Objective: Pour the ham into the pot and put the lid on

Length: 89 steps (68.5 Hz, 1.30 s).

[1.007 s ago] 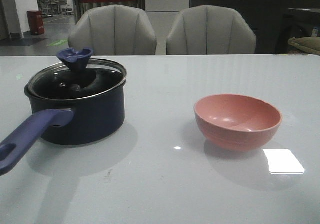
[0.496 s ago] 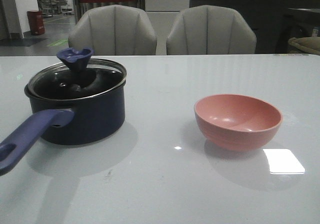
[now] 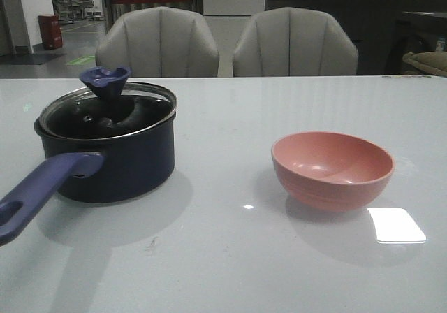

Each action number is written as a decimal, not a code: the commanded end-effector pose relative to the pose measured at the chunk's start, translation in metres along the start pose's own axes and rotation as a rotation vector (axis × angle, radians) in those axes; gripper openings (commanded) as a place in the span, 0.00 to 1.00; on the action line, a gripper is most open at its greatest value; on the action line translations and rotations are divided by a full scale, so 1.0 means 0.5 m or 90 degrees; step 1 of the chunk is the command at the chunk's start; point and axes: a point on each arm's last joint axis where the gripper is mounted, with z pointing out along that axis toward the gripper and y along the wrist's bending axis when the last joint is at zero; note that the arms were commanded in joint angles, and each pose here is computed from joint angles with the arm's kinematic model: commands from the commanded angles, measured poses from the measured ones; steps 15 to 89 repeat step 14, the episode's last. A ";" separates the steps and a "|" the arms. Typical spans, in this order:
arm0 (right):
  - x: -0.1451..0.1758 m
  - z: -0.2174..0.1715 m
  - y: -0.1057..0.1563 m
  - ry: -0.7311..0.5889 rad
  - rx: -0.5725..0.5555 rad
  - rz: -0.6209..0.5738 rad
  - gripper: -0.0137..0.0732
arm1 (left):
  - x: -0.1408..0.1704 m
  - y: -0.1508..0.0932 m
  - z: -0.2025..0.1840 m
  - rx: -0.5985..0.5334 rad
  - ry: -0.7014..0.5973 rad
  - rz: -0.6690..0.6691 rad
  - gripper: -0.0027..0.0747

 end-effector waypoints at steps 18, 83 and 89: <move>-0.020 -0.004 0.001 -0.065 -0.002 -0.009 0.35 | -0.001 0.000 -0.002 0.005 -0.046 -0.006 0.18; -0.020 -0.004 0.001 -0.065 -0.002 -0.009 0.35 | -0.001 0.000 -0.002 0.005 -0.046 -0.006 0.18; -0.020 -0.004 0.001 -0.065 -0.002 -0.009 0.35 | -0.001 0.000 -0.002 0.005 -0.046 -0.006 0.18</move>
